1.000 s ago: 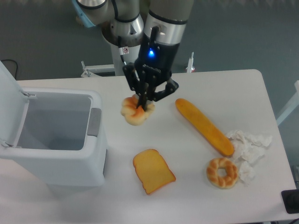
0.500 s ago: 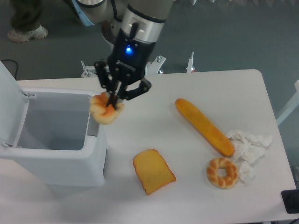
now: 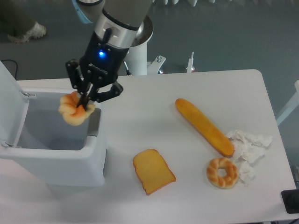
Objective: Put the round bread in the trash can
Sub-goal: 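Move the bread roll over the bin opening and lower it, then open the gripper to drop the bread roll into the bin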
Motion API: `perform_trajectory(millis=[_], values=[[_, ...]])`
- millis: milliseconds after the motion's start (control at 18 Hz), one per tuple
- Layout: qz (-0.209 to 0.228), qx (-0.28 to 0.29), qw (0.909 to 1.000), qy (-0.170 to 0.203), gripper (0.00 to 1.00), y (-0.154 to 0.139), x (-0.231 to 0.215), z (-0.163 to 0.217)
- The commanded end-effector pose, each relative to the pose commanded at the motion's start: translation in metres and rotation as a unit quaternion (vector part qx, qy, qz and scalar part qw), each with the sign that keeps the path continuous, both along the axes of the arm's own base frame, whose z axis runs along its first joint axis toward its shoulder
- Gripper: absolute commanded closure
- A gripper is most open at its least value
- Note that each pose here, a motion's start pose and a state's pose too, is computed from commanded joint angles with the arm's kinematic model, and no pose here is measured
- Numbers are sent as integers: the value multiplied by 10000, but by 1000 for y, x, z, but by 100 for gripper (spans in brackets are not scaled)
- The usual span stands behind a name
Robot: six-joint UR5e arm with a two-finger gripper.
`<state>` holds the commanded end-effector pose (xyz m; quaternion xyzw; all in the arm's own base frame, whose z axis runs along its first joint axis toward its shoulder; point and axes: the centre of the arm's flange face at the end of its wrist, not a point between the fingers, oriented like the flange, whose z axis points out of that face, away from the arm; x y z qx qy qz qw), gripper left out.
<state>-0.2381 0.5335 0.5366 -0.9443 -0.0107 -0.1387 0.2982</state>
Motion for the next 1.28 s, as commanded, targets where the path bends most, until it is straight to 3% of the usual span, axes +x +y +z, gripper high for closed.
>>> perform_trajectory(millis=[222, 444, 1278], values=[[-158, 67, 9998, 41, 95, 10, 15, -10], [-269, 70, 9996, 55, 87, 18, 23, -16], [-376, 138, 9991, 126, 77, 27, 27, -25]])
